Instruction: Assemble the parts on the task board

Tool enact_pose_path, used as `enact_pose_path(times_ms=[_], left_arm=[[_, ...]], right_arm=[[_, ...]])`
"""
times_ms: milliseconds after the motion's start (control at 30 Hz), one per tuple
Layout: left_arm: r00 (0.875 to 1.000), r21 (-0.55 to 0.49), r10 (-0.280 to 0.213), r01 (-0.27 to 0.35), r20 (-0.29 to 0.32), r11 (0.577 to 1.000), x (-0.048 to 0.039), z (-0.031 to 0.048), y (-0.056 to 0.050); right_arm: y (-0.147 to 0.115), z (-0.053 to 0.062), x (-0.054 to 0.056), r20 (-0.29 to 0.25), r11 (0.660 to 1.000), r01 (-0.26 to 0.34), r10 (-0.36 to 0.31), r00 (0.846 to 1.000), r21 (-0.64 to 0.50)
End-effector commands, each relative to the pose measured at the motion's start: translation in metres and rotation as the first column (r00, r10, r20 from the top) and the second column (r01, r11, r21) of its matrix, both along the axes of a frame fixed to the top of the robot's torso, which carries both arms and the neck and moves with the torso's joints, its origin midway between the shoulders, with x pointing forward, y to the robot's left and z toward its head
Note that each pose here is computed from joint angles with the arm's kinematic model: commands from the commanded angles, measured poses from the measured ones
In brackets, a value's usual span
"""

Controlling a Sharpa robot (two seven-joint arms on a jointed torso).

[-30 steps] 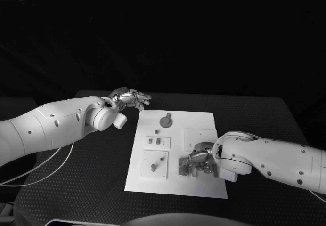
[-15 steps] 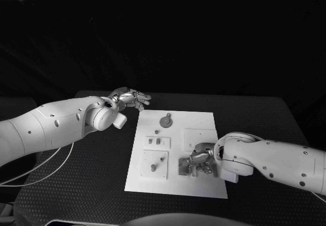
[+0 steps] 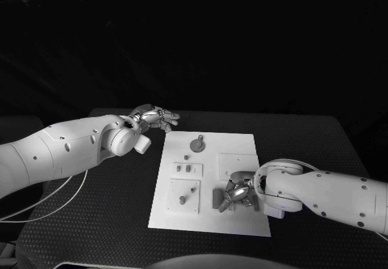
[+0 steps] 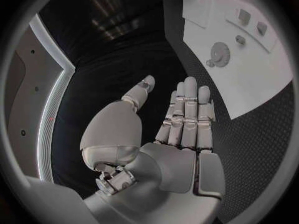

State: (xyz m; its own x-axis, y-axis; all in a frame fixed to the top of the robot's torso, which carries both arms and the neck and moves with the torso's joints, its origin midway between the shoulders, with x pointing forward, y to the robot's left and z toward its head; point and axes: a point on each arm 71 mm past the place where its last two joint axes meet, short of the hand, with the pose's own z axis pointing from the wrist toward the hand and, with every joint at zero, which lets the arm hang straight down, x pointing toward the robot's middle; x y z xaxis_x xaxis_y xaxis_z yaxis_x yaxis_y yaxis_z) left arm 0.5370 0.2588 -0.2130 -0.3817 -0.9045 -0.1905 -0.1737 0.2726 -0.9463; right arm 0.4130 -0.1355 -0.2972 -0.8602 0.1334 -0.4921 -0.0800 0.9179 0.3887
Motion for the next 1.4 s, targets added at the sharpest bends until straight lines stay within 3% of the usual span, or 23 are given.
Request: enact_pose_path(times_ms=[33, 500, 1400], left_arm=[[1.0, -0.007, -0.016, 0.016, 0.001, 1.0, -0.0003, 0.0007, -0.0024], [1.0, -0.007, -0.016, 0.016, 0.001, 1.0, -0.0005, 0.0007, -0.002], [1.0, -0.004, -0.016, 0.016, -0.002, 1.0, -0.0007, 0.0005, -0.0013]], right_arm=[[0.0033, -0.004, -0.0048, 0.019, 0.998, -0.058, 0.059, 0.998, -0.034], [0.0009, -0.0046, -0.002, 0.058, 0.998, -0.026, 0.029, 0.998, -0.049], [-0.0009, -0.0058, -0.0019, 0.034, 0.999, -0.024, 0.026, 0.999, -0.036]])
